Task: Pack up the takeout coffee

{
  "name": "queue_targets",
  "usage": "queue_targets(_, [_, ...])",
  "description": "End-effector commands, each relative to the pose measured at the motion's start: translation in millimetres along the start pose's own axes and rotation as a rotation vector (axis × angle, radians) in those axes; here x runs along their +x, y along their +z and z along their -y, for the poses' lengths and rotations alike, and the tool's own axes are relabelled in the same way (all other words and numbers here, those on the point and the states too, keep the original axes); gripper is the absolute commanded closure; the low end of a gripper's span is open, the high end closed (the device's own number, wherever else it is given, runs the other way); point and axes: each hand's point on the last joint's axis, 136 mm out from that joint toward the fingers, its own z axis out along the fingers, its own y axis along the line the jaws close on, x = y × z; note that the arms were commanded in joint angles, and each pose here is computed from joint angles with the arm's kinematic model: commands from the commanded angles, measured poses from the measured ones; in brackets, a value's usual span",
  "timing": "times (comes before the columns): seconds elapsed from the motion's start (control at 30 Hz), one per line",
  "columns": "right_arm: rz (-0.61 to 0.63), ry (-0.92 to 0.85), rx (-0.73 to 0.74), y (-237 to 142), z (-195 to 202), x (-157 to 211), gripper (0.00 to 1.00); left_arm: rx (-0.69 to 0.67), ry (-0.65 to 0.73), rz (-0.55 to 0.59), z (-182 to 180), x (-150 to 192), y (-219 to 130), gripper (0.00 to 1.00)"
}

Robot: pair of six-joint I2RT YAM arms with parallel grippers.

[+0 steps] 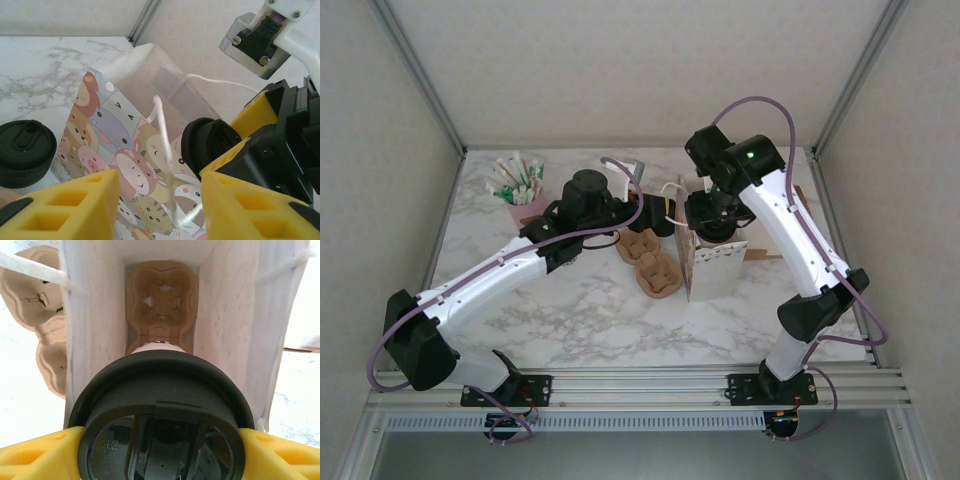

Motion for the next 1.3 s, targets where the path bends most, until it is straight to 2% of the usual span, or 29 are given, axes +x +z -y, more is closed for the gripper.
queue_targets(0.0, [-0.183, -0.014, 0.067, 5, 17, 39, 0.25, 0.035, 0.028, 0.002, 9, 0, -3, 0.53])
queue_targets(0.27, [-0.152, 0.000, 0.052, -2, 20, 37, 0.25, 0.033, 0.025, -0.009, 7, 3, 1, 0.60])
queue_targets(0.5, [-0.087, 0.001, -0.003, -17, 15, 31, 0.25, 0.063, 0.013, -0.015, 13, 2, 3, 0.60])
queue_targets(0.73, [-0.073, 0.002, -0.001, -20, 18, 32, 0.25, 0.089, -0.003, -0.033, 15, 5, 12, 0.68])
queue_targets(0.87, [-0.058, 0.006, 0.000, -24, 21, 32, 0.25, 0.082, -0.014, -0.039, 14, 6, 13, 0.84])
queue_targets(0.93, [-0.058, 0.012, 0.000, -24, 23, 33, 0.25, 0.064, -0.018, -0.040, 10, 7, 13, 0.90])
queue_targets(1.27, [-0.141, 0.012, 0.001, -1, 22, 38, 0.26, 0.059, -0.036, -0.050, 6, 14, 13, 0.92])
